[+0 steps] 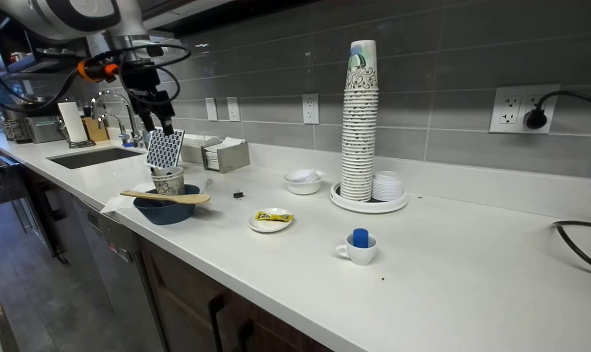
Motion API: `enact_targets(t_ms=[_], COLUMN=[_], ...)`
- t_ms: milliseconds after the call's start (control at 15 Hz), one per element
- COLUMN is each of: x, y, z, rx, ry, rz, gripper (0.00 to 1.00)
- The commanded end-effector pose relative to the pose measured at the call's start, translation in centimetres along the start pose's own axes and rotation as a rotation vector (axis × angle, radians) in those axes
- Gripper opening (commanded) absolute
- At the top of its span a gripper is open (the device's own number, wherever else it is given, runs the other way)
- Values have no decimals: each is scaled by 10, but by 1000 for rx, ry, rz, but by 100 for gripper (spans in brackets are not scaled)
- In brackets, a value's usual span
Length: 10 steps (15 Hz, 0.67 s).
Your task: Remove the cups from the blue bowl, put it on the serviette and then remove the marker from the cup and put it in the blue bowl
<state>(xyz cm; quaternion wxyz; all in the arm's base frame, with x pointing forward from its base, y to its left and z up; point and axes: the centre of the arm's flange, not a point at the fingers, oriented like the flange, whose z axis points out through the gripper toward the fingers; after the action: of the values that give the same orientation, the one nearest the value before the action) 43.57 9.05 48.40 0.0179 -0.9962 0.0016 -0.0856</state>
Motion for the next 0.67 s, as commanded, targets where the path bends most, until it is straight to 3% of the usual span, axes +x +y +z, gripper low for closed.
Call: enact_targets(t_ms=[0,467,533,600], x=[12,34,35,37], y=[-25,-16,-15,-15], z=[28,98,106,110], rx=[13,38,42,50], ry=[2,-135,-151,-159], rz=[-57,-103,-108,-112], gripper=[100,100,97,85])
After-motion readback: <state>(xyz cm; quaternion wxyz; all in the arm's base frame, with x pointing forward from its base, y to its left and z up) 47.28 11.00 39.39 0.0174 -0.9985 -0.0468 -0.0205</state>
